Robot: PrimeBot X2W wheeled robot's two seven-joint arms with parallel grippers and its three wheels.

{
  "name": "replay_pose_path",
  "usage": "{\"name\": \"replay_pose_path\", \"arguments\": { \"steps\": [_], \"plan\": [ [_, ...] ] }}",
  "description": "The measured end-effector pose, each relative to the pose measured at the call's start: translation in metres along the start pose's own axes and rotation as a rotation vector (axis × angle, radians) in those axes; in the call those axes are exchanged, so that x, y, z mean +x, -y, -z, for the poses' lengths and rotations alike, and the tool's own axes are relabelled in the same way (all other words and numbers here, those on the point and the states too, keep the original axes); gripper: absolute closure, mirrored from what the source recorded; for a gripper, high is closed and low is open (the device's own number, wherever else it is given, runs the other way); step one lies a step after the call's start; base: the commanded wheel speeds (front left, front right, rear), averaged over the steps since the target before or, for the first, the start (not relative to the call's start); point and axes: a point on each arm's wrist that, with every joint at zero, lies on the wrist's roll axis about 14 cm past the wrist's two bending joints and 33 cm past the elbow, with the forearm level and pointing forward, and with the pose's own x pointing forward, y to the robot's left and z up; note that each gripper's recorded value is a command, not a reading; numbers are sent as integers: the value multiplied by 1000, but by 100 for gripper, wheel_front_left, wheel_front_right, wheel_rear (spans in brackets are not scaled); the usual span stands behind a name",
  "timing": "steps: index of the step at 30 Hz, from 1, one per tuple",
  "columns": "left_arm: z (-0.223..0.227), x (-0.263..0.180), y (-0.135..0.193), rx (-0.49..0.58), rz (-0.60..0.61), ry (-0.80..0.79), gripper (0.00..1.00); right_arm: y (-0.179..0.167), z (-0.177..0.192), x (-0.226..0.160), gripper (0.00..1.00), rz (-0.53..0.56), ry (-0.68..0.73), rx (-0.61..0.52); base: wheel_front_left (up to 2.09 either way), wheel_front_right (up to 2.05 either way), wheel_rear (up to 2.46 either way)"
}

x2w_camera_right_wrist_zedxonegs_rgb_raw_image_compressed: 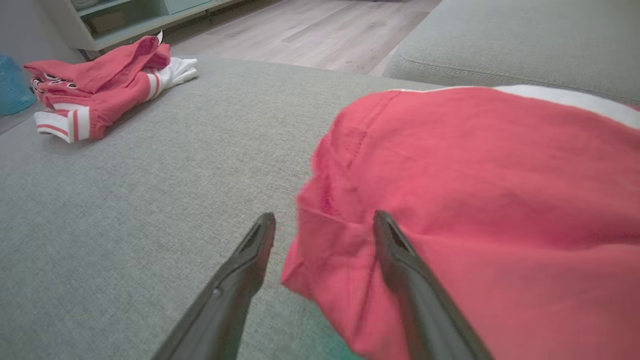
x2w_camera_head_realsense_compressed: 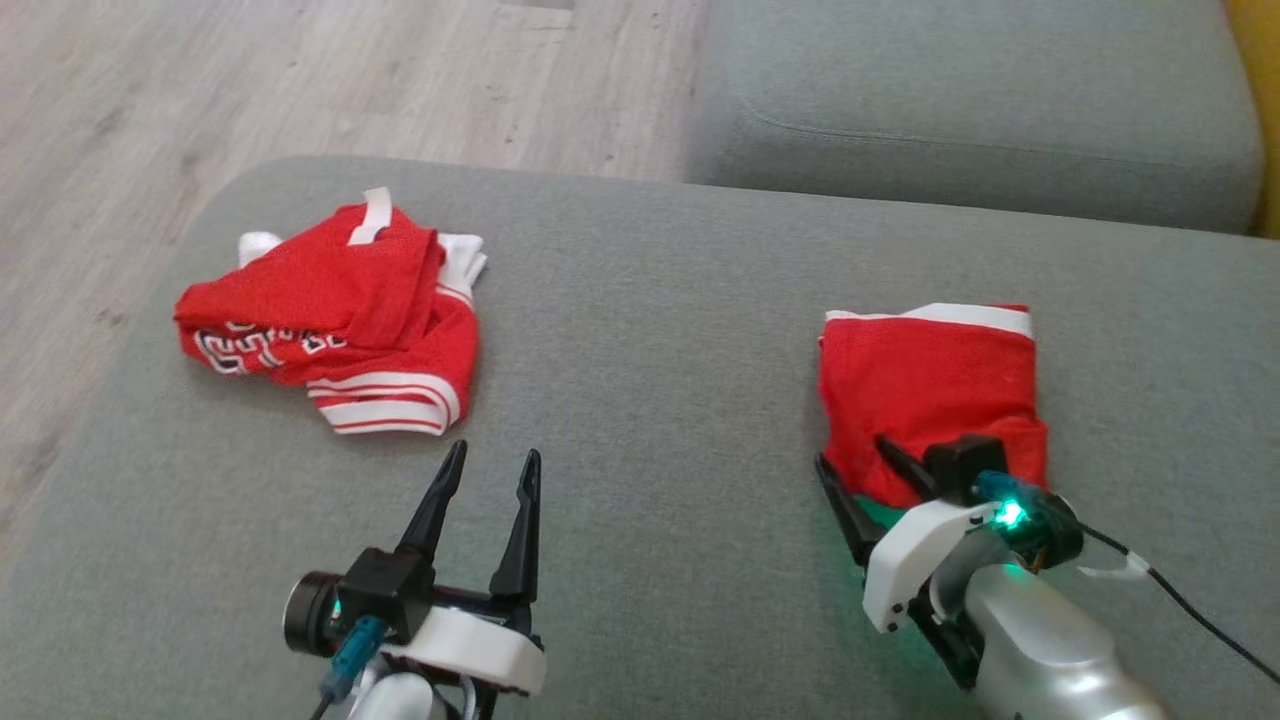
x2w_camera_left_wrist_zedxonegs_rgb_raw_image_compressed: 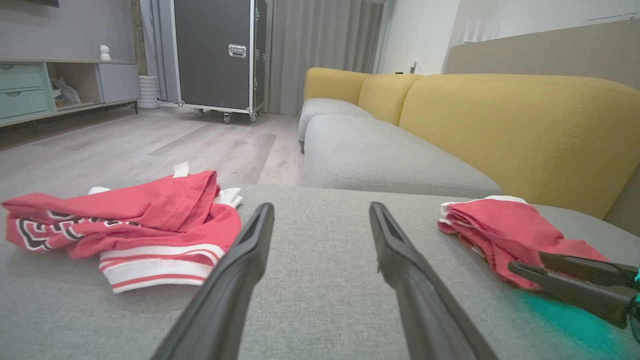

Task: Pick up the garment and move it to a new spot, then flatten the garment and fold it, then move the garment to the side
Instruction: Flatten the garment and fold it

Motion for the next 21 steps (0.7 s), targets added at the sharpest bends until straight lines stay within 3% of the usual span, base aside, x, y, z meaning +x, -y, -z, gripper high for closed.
{"name": "replay_pose_path", "arguments": {
  "steps": [4,9,13,16,21],
  "plan": [
    [-2,5,9,-3,25,7,0,13,-10,-7,0,47,40,29,0,0,0],
    [-13,14,20,-5,54,40,0,60,-75,-27,0,172,268,54,0,0,0],
    [-25,19,33,-17,98,77,0,105,-118,-69,0,325,456,58,0,0,0],
    [-28,21,38,-32,112,86,0,122,-115,-102,0,425,509,35,0,0,0],
    [-21,19,43,-33,124,70,0,121,-75,-142,0,538,489,52,0,0,0]
  ]
}}
